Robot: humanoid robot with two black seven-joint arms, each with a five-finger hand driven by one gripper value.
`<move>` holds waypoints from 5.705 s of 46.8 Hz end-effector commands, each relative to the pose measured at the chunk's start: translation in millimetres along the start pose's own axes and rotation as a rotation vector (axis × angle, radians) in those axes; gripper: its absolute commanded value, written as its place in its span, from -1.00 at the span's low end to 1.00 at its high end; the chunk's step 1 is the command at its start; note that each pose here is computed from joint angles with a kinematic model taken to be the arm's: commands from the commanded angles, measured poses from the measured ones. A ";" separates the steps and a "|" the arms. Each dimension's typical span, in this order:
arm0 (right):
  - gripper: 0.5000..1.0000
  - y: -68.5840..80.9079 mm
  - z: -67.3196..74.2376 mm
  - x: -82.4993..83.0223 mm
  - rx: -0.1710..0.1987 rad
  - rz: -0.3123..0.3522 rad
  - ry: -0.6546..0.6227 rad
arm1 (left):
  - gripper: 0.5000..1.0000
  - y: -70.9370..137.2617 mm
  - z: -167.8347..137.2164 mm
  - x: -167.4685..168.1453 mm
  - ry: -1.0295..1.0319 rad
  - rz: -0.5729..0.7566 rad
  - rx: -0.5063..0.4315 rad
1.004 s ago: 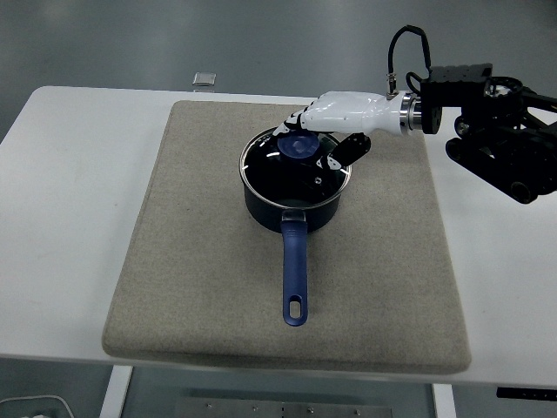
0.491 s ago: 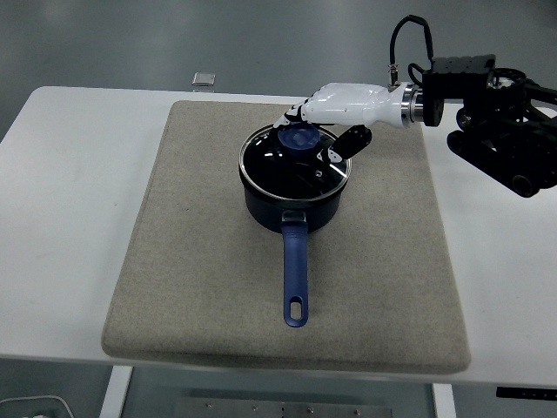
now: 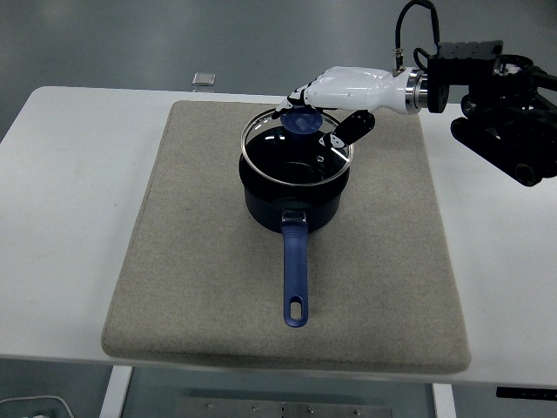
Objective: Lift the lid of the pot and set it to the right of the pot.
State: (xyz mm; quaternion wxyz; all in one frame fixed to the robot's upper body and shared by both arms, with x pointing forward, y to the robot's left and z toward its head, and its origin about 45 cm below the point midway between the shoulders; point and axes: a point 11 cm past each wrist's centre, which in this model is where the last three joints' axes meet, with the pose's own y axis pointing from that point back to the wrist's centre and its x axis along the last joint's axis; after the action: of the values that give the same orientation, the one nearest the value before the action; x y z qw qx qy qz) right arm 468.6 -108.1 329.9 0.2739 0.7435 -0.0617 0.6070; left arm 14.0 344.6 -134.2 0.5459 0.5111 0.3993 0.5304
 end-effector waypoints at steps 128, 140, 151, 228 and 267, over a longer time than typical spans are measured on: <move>-1.00 112.9 121.2 -103.2 -0.450 -0.102 -0.120 | 1.00 0.0 0.0 0.0 -0.001 0.000 0.000; -1.00 112.8 120.2 -109.2 -0.450 -0.084 -0.140 | 1.00 0.0 0.0 0.0 0.001 0.000 0.000; -1.00 113.7 119.9 -116.0 -0.452 -0.078 -0.151 | 1.00 0.0 0.0 0.0 -0.001 0.000 0.000; 0.59 130.3 131.1 -110.6 -0.506 0.047 -0.253 | 1.00 0.0 0.0 0.0 0.001 0.000 0.000; 0.59 112.0 116.5 7.4 -0.362 0.504 -0.449 | 1.00 0.0 0.0 0.0 0.001 0.000 0.000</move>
State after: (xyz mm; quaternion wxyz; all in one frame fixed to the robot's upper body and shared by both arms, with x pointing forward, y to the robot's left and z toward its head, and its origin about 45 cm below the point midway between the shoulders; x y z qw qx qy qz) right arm 522.0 -266.9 353.1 0.2585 0.7464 -0.3853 0.4771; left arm 13.9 344.6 -134.2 0.5459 0.5112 0.3993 0.5303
